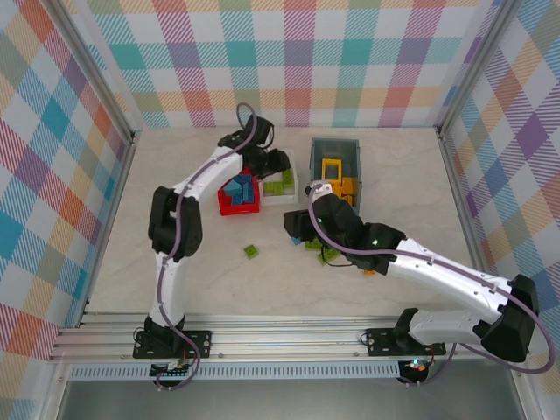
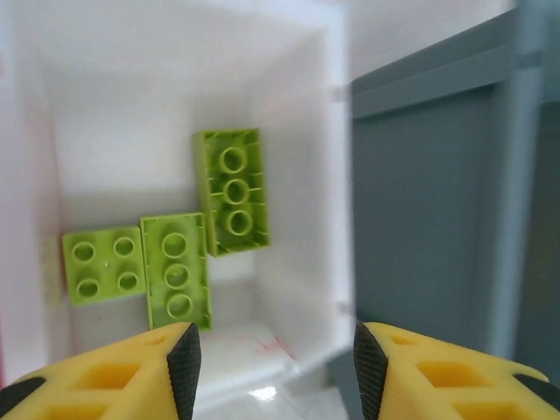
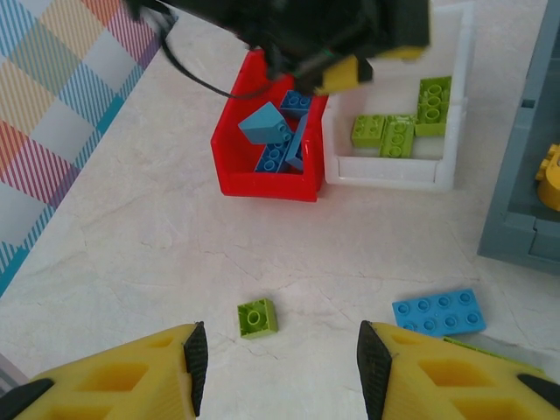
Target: Sort the legos into containers by color
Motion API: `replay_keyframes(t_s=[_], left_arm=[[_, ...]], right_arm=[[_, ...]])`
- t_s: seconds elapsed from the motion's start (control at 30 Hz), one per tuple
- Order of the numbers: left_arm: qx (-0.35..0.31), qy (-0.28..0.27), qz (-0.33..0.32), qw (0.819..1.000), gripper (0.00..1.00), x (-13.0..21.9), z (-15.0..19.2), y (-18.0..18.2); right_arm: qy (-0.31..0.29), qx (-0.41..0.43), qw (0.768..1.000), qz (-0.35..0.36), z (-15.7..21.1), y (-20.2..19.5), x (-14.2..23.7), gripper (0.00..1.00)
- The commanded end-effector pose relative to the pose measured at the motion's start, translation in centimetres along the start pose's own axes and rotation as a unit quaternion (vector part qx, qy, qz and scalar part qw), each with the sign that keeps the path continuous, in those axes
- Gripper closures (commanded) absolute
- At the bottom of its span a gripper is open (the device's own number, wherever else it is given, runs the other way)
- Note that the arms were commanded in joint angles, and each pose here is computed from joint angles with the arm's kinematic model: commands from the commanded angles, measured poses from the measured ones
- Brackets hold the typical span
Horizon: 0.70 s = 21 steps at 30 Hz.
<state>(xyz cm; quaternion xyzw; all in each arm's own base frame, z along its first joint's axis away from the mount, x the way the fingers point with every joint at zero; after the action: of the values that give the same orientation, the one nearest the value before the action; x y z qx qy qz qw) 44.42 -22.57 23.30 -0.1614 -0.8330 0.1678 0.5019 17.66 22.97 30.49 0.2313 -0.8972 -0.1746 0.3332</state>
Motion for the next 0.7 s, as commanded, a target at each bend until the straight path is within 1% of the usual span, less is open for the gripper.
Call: replay_keyframes(t_s=[0.0,0.1,0.17,0.23,0.3,0.33,0.43,0.53,0.57,0.6,0.67], left_arm=[[-0.003,-0.078,0.027,0.997,0.49,6.6,-0.7,-2.1],[-0.013,-0.096,0.034,0.995,0.49,9.8,1.1,-3.1],[-0.021,-0.106,0.049,0.993,0.49,11.8,3.0,-4.0],[-0.044,-0.112,0.068,0.990,0.48,13.6,5.9,-5.5],[-0.073,-0.112,0.081,0.988,0.48,14.8,9.1,-7.0],[-0.088,-0.112,0.086,0.986,0.48,15.3,10.9,-7.7],[-0.106,-0.109,0.103,0.983,0.47,15.9,16.7,-9.3],[-0.109,-0.120,0.128,0.978,0.45,16.2,22.0,-10.0],[-0.111,-0.120,0.125,0.979,0.44,16.0,23.5,-9.9],[-0.110,-0.132,0.142,0.975,0.43,16.1,24.9,-10.3],[-0.112,-0.141,0.146,0.973,0.43,16.0,27.4,-10.4]], right_arm=[[-0.004,-0.015,1.000,0.021,-0.1,-0.9,1.2,0.49],[0.001,-0.030,0.998,0.050,0.1,-1.7,2.0,0.50],[0.007,-0.056,0.994,0.097,0.4,-2.9,2.6,0.50],[0.027,-0.098,0.980,0.170,0.9,-5.1,3.0,0.49],[0.074,-0.134,0.962,0.227,1.5,-7.9,2.8,0.49],[0.103,-0.158,0.951,0.244,1.8,-9.5,2.6,0.49],[0.169,-0.202,0.923,0.280,3.4,-13.6,2.0,0.45],[0.222,-0.208,0.900,0.312,5.2,-16.6,1.3,0.38],[0.234,-0.209,0.895,0.319,5.7,-17.3,1.0,0.36],[0.242,-0.209,0.891,0.321,6.2,-18.0,0.7,0.34],[0.257,-0.211,0.885,0.326,7.0,-19.0,0.0,0.32]])
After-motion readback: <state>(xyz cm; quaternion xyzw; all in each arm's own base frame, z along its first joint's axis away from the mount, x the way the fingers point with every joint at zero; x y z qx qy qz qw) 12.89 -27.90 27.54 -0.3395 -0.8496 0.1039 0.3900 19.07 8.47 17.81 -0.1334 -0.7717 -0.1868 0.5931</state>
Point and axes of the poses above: each hand's point on the last joint's axis, 136 mm out from that joint toward the fingers, its own x axis back along the fingers, its own y axis along the line the jaws close on, z = x × y, the point moved 10 cm from there along x, back along the fingers, and after that the axes turned 7 degrees about -x, right-handed, at the moved point
